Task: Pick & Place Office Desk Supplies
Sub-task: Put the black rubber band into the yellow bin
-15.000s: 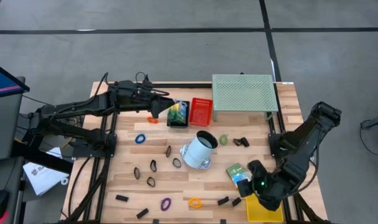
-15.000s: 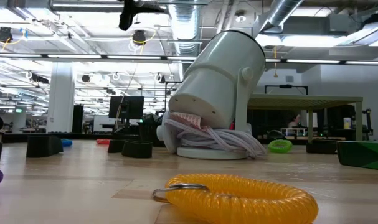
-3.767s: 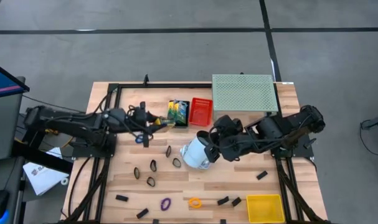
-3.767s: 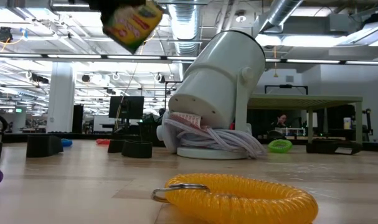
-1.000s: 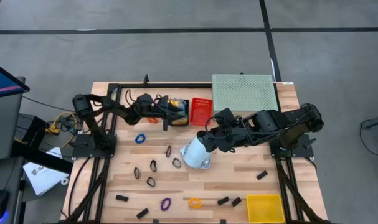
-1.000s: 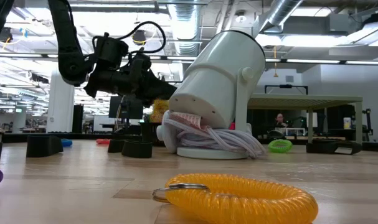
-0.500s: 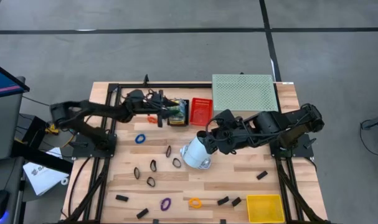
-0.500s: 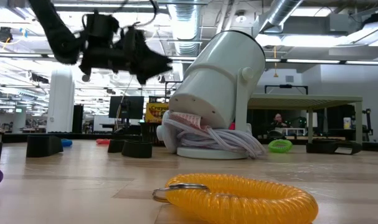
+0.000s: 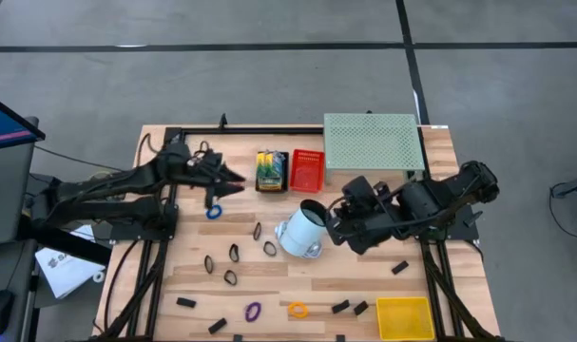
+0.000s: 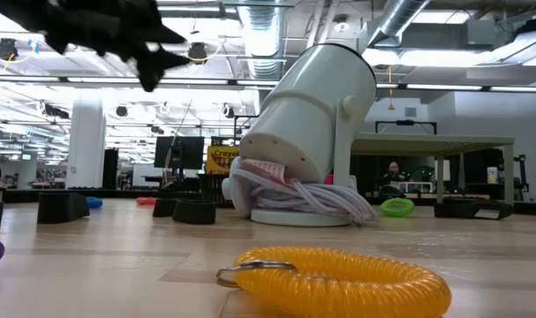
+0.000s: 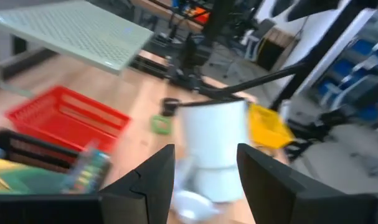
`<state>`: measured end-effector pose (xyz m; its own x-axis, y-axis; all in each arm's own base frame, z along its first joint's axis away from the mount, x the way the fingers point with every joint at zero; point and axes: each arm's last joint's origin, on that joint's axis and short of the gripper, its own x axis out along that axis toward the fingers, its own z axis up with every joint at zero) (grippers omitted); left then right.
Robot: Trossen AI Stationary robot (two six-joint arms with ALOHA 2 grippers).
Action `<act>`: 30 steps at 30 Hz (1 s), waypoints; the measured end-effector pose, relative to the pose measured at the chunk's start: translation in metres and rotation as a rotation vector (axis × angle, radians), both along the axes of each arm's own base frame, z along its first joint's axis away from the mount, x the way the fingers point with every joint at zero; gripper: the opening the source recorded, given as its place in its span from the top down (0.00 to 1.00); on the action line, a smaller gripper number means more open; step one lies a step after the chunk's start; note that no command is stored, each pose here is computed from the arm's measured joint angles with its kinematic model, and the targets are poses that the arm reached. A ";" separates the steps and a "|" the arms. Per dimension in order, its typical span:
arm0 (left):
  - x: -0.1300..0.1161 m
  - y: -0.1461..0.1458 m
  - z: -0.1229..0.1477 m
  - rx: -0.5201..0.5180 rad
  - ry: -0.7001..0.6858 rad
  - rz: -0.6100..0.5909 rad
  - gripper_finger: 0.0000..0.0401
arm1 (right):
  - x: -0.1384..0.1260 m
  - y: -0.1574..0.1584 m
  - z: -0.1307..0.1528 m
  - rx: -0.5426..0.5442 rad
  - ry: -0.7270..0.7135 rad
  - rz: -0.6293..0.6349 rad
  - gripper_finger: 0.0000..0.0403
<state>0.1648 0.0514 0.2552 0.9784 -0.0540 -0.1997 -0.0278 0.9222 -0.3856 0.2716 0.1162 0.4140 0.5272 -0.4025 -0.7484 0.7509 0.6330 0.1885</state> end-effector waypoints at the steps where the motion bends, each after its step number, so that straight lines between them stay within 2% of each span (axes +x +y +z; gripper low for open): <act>1: -0.004 -0.005 0.002 -0.025 -0.001 -0.009 0.59 | -0.002 0.003 0.000 -0.010 -0.011 0.001 0.72; 7: -0.019 -0.036 0.015 -0.170 -0.060 -0.083 0.62 | -0.013 0.025 0.001 -0.054 -0.041 0.052 0.72; 11: -0.019 -0.048 0.029 -0.192 -0.185 -0.084 0.63 | -0.021 0.039 0.001 -0.070 -0.053 0.100 0.72; 15: -0.016 -0.052 0.042 -0.181 -0.334 -0.046 0.63 | -0.031 0.048 0.005 -0.053 -0.091 0.118 0.72; 22: -0.013 -0.048 0.062 -0.074 -0.579 0.031 0.61 | -0.060 0.043 0.033 -0.037 -0.354 0.011 0.72; 30: -0.013 -0.038 0.063 -0.016 -0.592 0.094 0.60 | -0.097 0.022 0.072 -0.090 -0.649 -0.068 0.73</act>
